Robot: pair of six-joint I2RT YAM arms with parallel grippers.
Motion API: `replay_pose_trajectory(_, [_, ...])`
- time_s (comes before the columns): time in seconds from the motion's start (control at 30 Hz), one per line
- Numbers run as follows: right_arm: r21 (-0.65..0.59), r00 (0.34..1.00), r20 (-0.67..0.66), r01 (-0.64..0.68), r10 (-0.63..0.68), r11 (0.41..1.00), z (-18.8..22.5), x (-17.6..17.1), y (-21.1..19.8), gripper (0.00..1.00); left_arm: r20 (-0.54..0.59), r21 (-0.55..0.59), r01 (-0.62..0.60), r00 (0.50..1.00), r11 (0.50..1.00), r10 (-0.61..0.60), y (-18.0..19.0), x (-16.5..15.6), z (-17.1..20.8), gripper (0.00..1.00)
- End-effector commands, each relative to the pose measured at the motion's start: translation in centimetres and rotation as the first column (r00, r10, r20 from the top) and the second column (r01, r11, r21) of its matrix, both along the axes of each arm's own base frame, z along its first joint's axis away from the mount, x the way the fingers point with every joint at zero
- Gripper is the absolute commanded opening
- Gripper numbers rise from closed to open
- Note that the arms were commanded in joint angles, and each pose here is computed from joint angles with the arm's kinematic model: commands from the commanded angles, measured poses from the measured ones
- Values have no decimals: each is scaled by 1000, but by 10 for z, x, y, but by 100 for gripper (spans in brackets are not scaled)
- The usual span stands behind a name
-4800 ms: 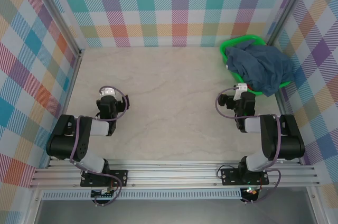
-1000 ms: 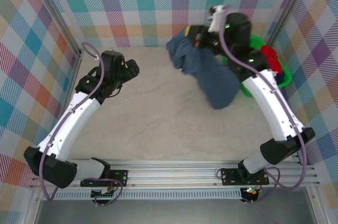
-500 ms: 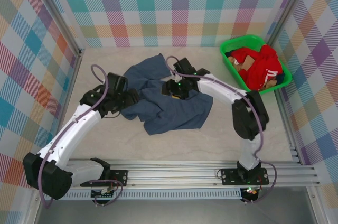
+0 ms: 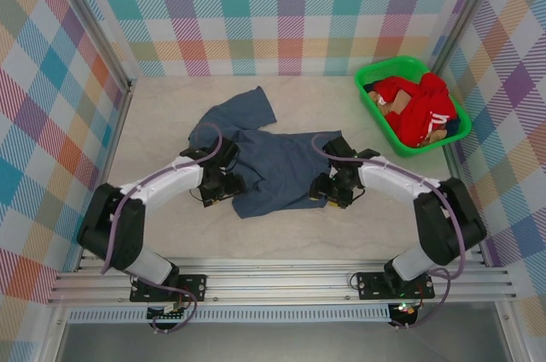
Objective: Fold and stack the t-shirts
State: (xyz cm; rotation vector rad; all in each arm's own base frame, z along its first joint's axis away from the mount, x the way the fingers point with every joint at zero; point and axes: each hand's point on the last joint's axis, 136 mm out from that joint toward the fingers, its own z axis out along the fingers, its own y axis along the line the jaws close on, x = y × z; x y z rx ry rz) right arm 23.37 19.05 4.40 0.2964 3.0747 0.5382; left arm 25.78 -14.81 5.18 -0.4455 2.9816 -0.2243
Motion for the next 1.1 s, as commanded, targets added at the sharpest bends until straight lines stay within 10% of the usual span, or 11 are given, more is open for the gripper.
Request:
replay_pose_trajectory(0.0, [33, 999, -42, 14, -13, 999, -6, 4, 10, 57, 30, -5, -33, 999, 999, 33, -3, 23, -9, 73])
replay_pose_trajectory(0.2, [0, 997, -71, 23, -23, 1000, -25, 17, 14, 50, 37, -26, -18, 999, 999, 19, -17, 49, -30, 50])
replay_pose_trajectory(0.4, [2, 1000, -14, 19, -19, 1000, -17, 38, 22, 8, 126, 2, -33, 992, 999, 33, -13, 71, -20, 0])
replay_pose_trajectory(0.77, [79, 904, 427, -12, -23, 997, 140, 89, 11, 0, 467, 71, -166, 877, 984, 114, 52, 62, 127, 0])
replay_pose_trajectory(1.07, [169, 581, 813, -172, -38, 971, 323, 94, 3, 0, 785, -46, -167, 603, 985, 138, 79, 48, 294, 0])
